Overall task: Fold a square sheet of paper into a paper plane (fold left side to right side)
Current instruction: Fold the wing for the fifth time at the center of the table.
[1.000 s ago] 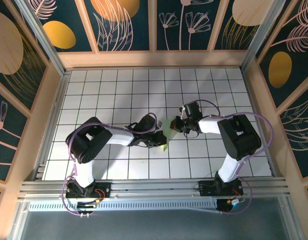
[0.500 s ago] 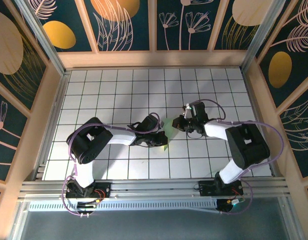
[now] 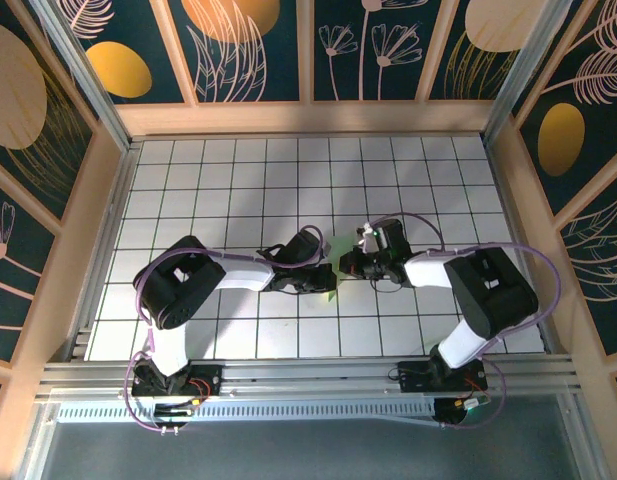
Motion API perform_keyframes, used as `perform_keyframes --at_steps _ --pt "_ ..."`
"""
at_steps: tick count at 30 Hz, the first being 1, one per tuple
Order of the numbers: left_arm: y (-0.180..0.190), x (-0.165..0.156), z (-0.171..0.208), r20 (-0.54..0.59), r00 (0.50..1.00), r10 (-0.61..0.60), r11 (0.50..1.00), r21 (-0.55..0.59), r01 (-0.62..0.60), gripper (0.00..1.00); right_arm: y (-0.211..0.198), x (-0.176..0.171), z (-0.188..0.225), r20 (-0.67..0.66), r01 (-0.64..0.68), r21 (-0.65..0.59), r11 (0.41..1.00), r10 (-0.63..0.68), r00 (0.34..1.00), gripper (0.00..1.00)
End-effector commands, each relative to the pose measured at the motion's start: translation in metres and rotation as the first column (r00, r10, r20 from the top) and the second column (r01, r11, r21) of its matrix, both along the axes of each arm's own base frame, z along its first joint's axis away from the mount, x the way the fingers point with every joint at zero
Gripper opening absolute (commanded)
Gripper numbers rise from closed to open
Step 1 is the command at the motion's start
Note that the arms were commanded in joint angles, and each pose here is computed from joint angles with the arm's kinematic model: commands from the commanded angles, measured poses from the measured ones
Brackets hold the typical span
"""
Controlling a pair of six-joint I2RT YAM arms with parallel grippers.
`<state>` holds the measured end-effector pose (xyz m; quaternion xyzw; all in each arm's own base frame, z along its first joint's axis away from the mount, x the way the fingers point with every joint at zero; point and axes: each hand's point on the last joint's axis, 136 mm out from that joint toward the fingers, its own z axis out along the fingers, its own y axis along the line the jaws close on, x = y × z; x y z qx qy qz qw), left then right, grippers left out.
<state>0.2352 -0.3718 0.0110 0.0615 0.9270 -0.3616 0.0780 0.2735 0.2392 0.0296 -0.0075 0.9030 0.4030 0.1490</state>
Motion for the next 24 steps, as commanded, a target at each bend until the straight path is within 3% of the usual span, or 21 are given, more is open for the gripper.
perform_keyframes --at_steps 1,16,24 --pt "0.054 -0.017 -0.056 -0.065 0.996 0.055 0.962 0.27 -0.036 0.0 0.008 0.011 0.003 0.046 -0.018 -0.003 1.0 0.018 0.999 0.0" --pt "0.067 -0.019 -0.062 -0.06 0.997 0.056 0.943 0.331 -0.033 0.0 -0.012 0.026 -0.03 -0.012 0.042 -0.166 0.985 -0.045 0.999 0.0" --pt "0.076 -0.023 -0.067 -0.063 0.996 0.058 0.929 0.368 -0.031 0.0 -0.029 0.046 -0.029 -0.003 0.075 -0.177 0.981 -0.077 0.997 0.0"
